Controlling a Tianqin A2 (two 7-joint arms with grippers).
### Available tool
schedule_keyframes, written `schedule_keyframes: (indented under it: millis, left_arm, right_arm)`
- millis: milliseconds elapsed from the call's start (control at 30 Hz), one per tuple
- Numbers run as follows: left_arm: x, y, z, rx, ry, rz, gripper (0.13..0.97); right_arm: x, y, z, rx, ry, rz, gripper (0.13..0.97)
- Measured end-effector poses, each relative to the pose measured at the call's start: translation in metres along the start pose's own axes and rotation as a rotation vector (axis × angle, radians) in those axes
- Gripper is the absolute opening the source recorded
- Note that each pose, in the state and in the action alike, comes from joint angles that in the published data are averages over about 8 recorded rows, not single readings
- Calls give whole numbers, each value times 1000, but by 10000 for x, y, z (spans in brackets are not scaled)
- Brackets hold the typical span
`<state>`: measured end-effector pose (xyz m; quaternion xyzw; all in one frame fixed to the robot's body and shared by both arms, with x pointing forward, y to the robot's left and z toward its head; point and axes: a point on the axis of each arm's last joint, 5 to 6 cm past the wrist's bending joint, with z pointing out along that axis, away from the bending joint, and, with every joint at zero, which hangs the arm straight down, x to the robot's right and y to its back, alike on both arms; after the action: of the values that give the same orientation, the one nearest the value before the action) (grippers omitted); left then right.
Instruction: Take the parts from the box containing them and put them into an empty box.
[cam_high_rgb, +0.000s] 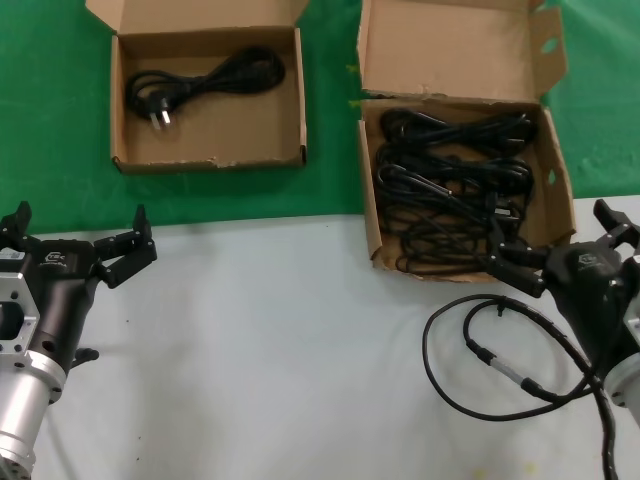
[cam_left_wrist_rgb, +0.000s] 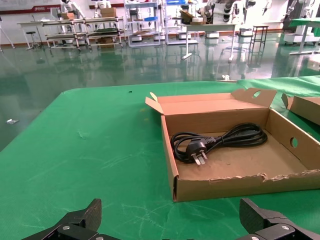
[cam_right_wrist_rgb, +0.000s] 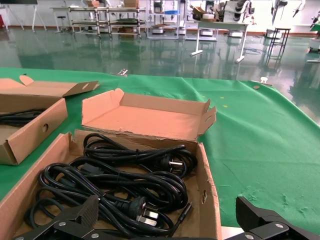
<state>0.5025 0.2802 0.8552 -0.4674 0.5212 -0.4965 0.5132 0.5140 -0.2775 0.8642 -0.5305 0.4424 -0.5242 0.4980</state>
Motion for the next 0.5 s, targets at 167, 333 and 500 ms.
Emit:
schedule_keyframes:
  millis: [167, 333, 500]
  left_arm:
    - [0, 0, 0, 0, 0, 0, 966]
    - [0, 0, 0, 0, 0, 0, 966]
    - [0, 0, 0, 0, 0, 0, 966]
  right_arm:
    - [0, 0, 0, 0, 0, 0, 966]
    - [0, 0, 0, 0, 0, 0, 966]
    - [0, 0, 0, 0, 0, 0, 966]
